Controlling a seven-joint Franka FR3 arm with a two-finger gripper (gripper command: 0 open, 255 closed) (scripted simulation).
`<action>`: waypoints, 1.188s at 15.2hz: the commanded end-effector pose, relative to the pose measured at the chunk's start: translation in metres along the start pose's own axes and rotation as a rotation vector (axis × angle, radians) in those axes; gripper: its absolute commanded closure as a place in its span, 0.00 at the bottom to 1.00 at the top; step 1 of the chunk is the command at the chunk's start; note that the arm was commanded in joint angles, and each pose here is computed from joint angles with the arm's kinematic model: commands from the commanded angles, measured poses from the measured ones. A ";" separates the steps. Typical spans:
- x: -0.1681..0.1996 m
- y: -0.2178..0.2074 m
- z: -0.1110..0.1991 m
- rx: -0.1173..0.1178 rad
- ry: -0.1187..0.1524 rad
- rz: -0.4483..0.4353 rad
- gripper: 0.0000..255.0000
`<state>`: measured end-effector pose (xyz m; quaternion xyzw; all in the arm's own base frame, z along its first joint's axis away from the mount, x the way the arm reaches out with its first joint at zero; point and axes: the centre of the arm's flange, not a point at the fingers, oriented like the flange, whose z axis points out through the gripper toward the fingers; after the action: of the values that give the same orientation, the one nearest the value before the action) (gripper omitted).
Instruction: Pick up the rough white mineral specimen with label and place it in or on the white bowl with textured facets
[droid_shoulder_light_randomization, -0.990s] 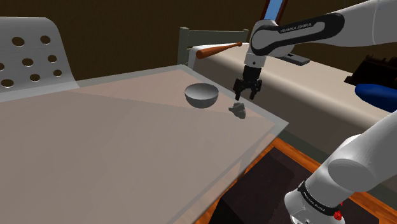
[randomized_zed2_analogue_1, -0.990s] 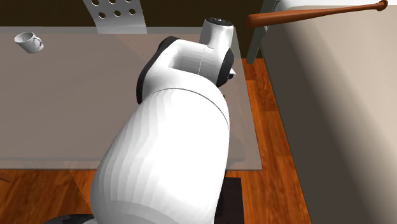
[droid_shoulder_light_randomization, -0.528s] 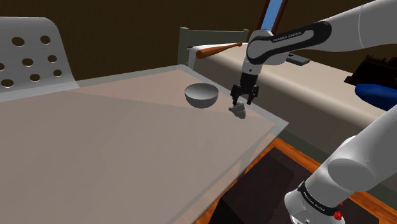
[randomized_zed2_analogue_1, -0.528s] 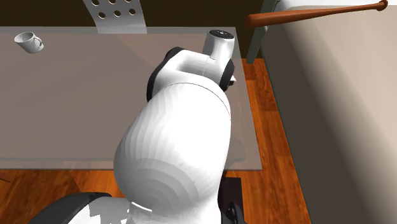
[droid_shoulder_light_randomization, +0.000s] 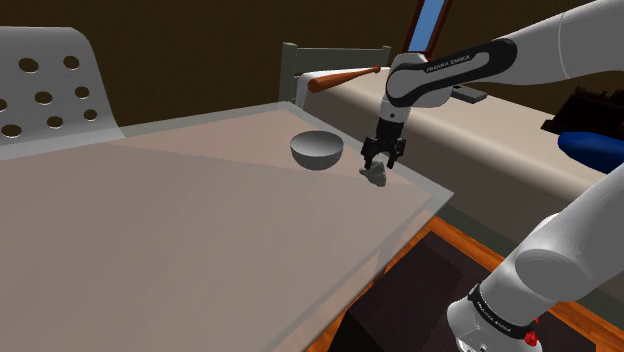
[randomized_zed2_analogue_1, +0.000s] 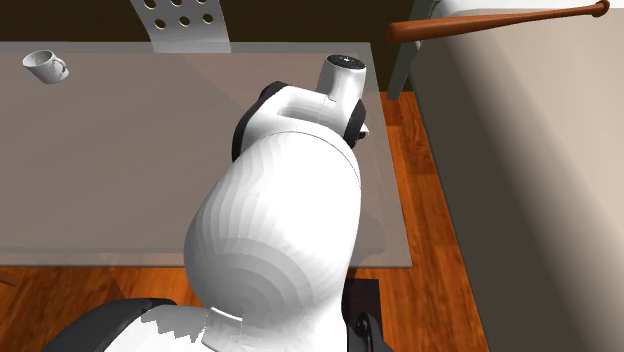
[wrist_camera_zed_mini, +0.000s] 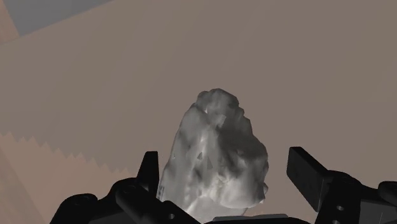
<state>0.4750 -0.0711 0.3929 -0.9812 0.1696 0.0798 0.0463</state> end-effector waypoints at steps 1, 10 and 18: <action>0.000 0.000 0.000 0.000 0.000 0.000 0.00; 0.000 0.000 0.000 0.000 0.000 0.000 1.00; -0.006 -0.002 -0.036 0.000 0.000 0.000 1.00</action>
<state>0.4756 -0.0710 0.4233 -0.9812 0.1696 0.0798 0.0463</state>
